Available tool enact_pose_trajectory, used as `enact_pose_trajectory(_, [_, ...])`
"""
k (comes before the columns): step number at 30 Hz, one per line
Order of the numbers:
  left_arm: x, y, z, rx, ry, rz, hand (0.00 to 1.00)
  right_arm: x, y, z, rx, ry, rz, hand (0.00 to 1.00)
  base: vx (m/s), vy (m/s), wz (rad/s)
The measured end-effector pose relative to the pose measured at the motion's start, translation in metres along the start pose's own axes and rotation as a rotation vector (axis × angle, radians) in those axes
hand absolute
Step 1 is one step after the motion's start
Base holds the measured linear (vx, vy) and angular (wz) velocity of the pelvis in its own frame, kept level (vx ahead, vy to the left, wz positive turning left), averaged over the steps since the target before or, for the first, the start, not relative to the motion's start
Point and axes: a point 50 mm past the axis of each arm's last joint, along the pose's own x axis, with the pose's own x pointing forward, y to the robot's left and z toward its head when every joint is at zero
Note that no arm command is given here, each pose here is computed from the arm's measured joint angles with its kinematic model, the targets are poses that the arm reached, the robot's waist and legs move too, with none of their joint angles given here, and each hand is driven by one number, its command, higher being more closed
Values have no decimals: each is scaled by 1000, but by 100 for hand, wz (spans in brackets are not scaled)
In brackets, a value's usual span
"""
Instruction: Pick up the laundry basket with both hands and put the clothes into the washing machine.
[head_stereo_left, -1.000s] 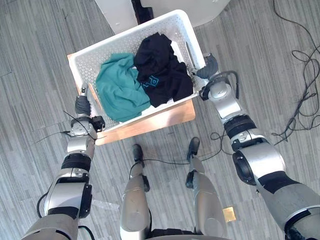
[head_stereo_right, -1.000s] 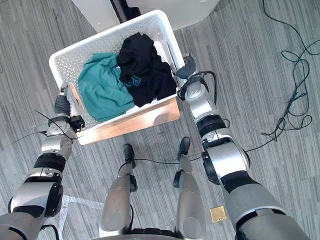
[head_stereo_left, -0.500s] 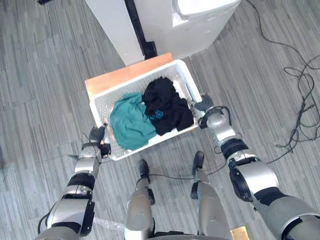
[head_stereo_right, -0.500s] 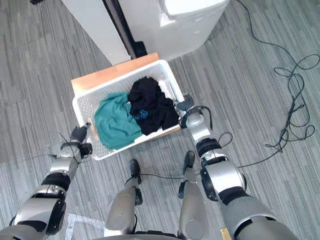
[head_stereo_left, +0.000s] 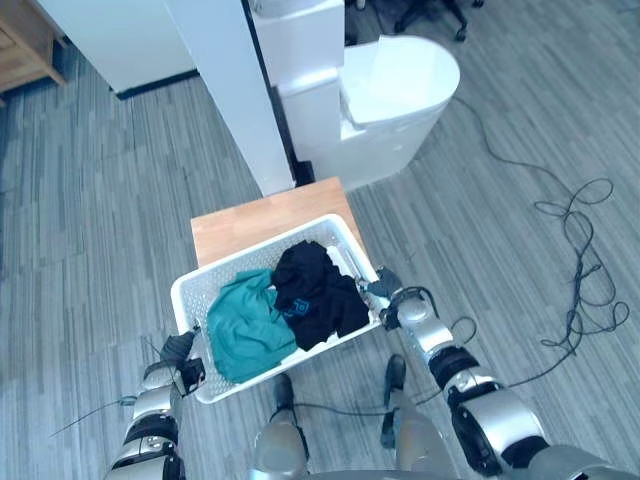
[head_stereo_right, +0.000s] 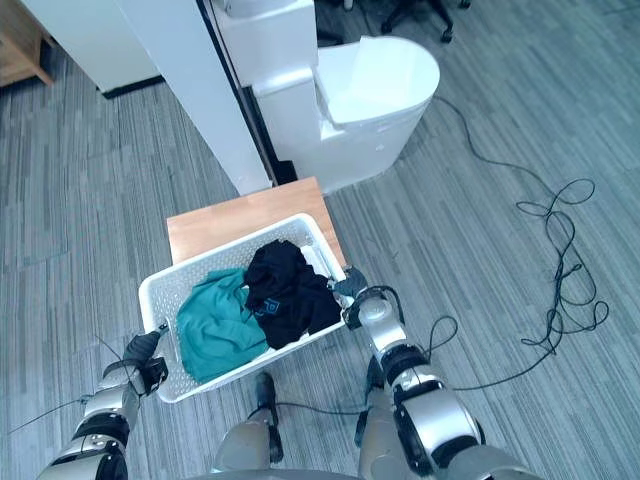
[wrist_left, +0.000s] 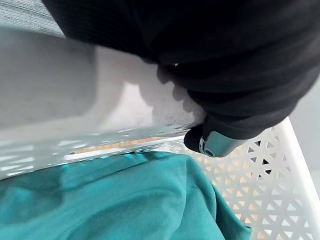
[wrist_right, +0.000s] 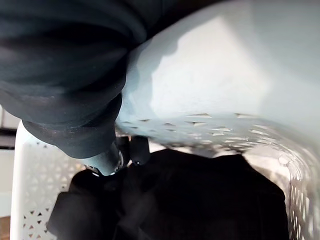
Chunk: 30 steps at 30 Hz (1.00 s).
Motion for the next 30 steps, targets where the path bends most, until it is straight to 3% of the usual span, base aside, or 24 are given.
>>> enact_pose_trajectory(3, [-3, 0, 1, 2, -27, -3, 100, -9, -1, -1, 38, -41, -12, 100, 2, -10, -9])
enact_pose_trajectory(8, [-8, -30, 10, -42, -103, -78, 100, -35, -26, -19, 80, -71, -110, 100, -4, -8, -1])
enact_pose_trajectory(14, [-25, -41, 2, -22, -151, -139, 100, -62, -34, -45, 153, -43, -169, 100, 33, -119, -29])
enact_pose_trajectory(21, [-67, -15, 6, -34, -295, -86, 100, -72, -24, -28, 203, -137, -169, 100, 45, 71, -148])
enact_pose_trajectory(26, [-73, -40, 35, -91, -427, -157, 100, -94, -44, -24, 235, -209, -278, 100, -133, 203, -98])
enact_pose_trajectory(30, [-75, -45, 35, -92, -433, -160, 100, -107, -40, -32, 266, -193, -302, 100, -179, 138, -143])
